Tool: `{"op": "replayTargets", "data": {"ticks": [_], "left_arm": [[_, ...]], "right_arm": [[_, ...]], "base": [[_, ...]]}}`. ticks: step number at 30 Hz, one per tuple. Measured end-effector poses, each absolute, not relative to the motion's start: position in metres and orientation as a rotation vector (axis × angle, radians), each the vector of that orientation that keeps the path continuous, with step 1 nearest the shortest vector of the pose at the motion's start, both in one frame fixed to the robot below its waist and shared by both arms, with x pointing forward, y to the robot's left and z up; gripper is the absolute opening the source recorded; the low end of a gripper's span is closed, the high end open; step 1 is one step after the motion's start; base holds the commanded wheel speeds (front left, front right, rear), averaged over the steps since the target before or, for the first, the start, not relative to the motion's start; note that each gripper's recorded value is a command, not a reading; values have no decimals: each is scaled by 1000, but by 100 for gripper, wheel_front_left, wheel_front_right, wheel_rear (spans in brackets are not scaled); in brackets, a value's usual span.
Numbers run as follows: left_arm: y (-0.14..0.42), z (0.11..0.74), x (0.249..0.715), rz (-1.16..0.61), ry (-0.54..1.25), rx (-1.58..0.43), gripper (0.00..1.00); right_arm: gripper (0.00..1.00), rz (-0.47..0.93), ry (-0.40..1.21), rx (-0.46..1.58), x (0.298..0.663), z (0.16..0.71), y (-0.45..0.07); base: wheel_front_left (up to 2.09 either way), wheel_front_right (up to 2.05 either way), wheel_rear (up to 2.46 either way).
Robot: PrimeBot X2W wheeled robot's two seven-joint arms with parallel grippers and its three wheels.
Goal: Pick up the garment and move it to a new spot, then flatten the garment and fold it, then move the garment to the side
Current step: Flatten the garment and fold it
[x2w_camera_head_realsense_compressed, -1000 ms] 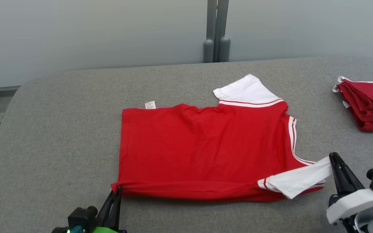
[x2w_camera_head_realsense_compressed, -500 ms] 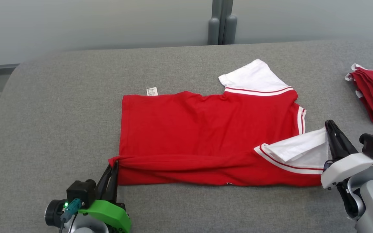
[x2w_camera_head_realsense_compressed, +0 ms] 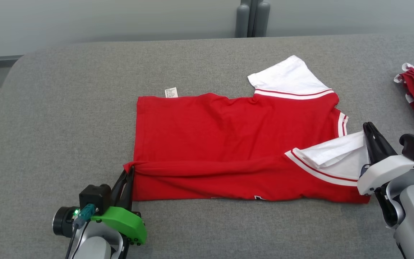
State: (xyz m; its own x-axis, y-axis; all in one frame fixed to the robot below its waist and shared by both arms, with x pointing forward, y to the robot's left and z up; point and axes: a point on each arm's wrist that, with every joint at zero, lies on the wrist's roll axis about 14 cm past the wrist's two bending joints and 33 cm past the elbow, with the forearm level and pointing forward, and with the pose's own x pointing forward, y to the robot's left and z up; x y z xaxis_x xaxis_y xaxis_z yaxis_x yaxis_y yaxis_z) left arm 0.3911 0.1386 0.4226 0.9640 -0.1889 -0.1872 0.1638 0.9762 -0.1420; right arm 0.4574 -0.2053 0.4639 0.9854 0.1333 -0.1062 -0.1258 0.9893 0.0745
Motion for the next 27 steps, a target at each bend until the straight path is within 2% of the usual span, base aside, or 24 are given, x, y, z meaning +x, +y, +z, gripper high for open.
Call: {"op": "replayTargets", "data": {"ticks": [22,23,24,25,26,27], "left_arm": [[148,402,408,-152,264,-97,0],[147,401,408,-156,268,-96,11],[145,400,409,-160,270,-96,47],[145,399,408,-160,273,-100,100],[145,398,408,-157,278,-106,100],[145,398,408,-151,280,-108,100]], "right_arm": [[0,100,142,74,479,448,-210],[0,103,145,76,479,447,-208],[1,104,147,83,480,446,-206],[95,103,156,89,480,443,-205],[100,105,165,91,479,441,-204],[100,107,168,90,478,440,-204]], "base": [[0,0,0],[0,0,0],[0,0,0],[0,0,0],[0,0,0],[0,0,0]]}}
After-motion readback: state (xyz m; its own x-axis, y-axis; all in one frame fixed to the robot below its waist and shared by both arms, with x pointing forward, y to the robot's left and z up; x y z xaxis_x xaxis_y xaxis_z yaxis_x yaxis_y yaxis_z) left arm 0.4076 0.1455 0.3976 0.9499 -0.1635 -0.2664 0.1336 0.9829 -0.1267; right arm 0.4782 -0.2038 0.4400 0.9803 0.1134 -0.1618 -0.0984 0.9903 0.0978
